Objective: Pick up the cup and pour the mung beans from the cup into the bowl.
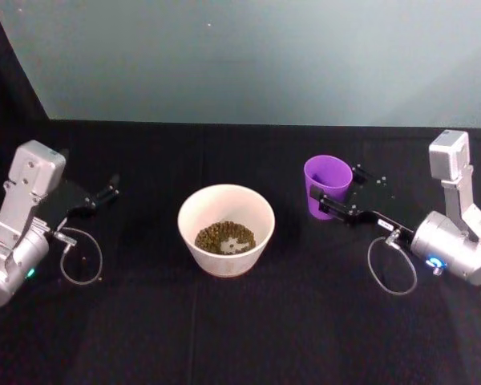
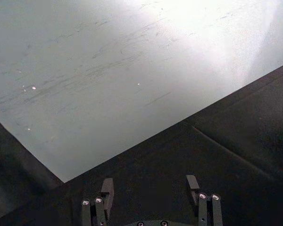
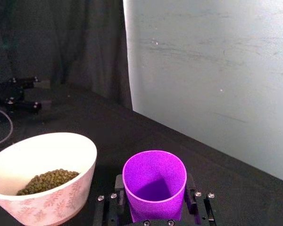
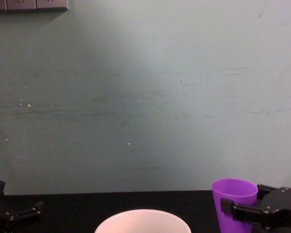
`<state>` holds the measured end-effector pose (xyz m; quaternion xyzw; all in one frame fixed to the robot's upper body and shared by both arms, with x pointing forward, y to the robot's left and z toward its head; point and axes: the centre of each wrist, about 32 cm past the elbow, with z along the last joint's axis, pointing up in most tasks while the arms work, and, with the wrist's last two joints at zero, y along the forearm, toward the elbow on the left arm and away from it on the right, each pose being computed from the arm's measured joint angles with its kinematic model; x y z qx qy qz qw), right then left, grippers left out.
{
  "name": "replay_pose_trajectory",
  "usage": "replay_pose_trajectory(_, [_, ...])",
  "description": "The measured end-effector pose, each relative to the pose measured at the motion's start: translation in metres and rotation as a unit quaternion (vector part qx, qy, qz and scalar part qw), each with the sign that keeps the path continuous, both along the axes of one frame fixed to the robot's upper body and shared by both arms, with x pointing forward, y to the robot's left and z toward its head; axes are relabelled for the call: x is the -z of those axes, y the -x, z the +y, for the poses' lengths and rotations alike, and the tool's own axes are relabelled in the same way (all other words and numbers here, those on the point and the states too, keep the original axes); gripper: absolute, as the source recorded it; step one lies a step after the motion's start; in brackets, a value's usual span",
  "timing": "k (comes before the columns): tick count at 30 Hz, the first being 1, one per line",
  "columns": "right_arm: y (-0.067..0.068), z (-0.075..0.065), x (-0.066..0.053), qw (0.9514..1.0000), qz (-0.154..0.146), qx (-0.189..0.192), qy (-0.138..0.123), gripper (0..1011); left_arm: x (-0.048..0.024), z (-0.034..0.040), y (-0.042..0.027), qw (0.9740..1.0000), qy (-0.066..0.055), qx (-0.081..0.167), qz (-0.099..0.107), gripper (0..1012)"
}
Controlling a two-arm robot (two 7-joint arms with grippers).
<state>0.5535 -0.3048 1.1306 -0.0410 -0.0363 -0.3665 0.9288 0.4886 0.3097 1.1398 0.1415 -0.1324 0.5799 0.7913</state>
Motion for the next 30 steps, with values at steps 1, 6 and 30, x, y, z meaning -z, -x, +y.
replay_pose_trajectory(1, [0.0,0.001,0.002,1.0,0.001,0.001,0.001,736,0.0,0.0,0.0,1.0,0.0,0.0,0.0,1000])
replay_pose_trajectory(6, [0.0,0.002,0.006,1.0,0.002,0.002,0.001,736,0.0,0.0,0.0,1.0,0.0,0.0,0.0,1000])
replay_pose_trajectory(30, [-0.004,0.002,0.027,0.9993,0.025,-0.003,-0.027,736,0.0,0.0,0.0,1.0,0.0,0.0,0.0,1000])
